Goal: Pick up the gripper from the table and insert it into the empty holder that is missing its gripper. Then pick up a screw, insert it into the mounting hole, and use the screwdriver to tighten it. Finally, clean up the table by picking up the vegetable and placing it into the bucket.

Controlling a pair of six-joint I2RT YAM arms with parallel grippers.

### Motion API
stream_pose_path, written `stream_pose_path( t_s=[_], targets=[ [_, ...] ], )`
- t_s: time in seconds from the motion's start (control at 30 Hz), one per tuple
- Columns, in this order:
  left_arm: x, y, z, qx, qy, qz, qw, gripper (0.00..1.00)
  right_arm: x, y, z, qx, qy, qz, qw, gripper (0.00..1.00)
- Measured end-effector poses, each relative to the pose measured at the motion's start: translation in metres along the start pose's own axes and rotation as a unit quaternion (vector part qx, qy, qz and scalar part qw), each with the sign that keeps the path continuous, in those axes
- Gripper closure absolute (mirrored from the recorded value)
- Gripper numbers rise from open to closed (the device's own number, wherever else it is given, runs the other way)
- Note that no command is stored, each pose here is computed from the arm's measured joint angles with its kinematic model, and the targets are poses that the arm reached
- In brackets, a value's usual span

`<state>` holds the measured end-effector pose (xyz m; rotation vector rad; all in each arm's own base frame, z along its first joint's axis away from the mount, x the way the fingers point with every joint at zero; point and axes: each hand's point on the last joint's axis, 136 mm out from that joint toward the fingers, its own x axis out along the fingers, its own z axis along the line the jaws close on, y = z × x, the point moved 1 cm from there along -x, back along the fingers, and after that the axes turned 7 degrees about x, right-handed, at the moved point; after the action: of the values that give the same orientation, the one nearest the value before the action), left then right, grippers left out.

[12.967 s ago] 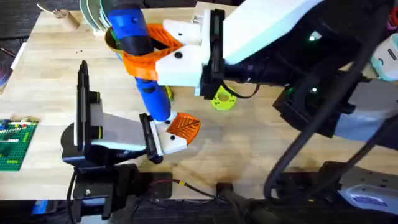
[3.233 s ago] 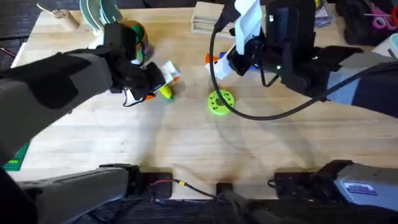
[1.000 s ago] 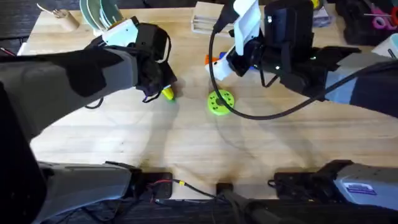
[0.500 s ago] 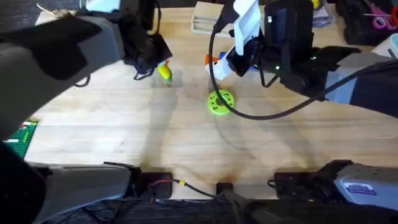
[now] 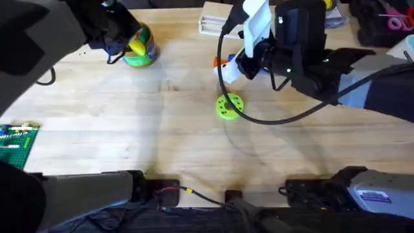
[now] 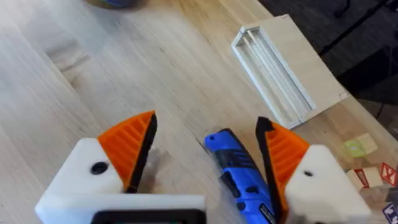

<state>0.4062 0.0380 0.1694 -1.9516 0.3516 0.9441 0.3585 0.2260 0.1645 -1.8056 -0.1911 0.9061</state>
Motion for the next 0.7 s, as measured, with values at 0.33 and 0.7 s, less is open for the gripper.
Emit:
stream_pose_path(
  t_s=[0.33, 0.7],
  targets=[
    [-0.003, -0.056, 0.018, -0.038, 0.001, -0.099, 0.994, 0.983, 0.0, 0.0, 0.0, 0.0, 0.0, 0.0, 1.0, 0.007],
    [0.03, -0.058, 0.018, -0.036, -0.001, -0.104, 0.994, 0.607, 0.0, 0.0, 0.0, 0.0, 0.0, 0.0, 1.0, 0.007]
  ],
)
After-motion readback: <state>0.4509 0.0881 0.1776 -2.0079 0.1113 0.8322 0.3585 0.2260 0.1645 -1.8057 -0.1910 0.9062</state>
